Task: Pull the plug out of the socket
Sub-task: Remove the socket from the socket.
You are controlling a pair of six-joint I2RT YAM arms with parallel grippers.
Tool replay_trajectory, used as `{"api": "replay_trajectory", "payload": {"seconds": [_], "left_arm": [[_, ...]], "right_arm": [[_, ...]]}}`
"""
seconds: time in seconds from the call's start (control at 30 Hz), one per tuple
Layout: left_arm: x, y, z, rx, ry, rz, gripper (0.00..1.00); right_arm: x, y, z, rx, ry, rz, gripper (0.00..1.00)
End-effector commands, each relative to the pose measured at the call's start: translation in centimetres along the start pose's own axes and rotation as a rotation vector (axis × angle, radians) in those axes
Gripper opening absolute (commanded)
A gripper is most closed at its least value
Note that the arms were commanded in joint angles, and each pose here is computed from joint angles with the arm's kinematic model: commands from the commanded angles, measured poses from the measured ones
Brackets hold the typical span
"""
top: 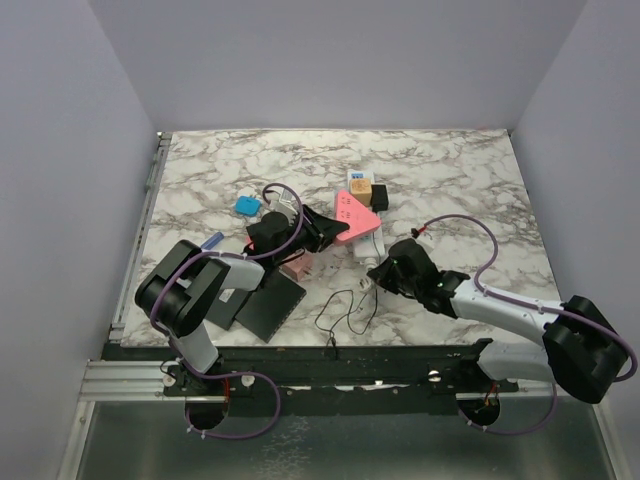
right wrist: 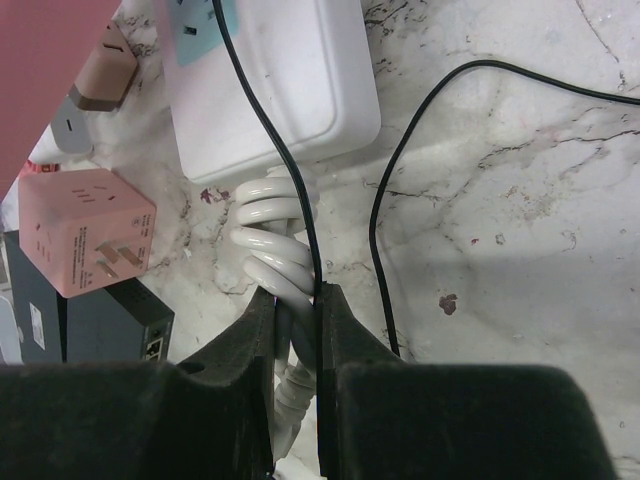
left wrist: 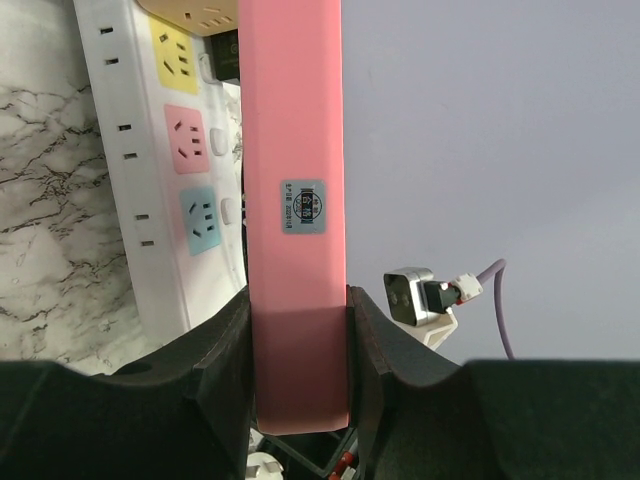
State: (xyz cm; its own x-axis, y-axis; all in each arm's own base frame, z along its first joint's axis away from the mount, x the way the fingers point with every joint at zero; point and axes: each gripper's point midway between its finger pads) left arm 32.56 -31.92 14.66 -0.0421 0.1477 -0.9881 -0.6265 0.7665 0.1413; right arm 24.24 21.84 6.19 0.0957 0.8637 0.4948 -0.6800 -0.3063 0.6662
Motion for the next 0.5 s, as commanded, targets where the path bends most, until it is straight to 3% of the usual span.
{"api": "replay_trajectory", "payload": {"seconds": [0.0, 0.2, 0.47], "left_arm": [[-3.5, 0.1, 0.1, 0.009, -0.057, -0.097, 0.00], [-4.6, 1.1, 2.0, -0.016, -0.089, -0.103, 0.00], [-4.6, 4.6, 7.4, -0.083, -0.175, -0.012, 0.00]], "right_arm": [[1.3, 0.5, 1.9, -0.068, -0.038, 0.039, 0.00], [0.8, 1.0, 2.5, -0.103, -0.025, 0.026, 0.00], [0.3, 1.3, 3.2, -0.134, -0.003, -0.001, 0.00]]}}
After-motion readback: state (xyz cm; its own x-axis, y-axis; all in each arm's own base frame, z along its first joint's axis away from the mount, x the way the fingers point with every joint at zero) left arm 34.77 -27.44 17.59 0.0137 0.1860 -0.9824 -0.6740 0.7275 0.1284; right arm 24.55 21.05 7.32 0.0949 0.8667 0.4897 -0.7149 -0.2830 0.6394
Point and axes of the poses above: each gripper's point midway between its finger pads, its own y axis back along the fingers, its own x axis along the line the jaws close on, z = x × y, and after that the axes turned 7 degrees about y, right-handed
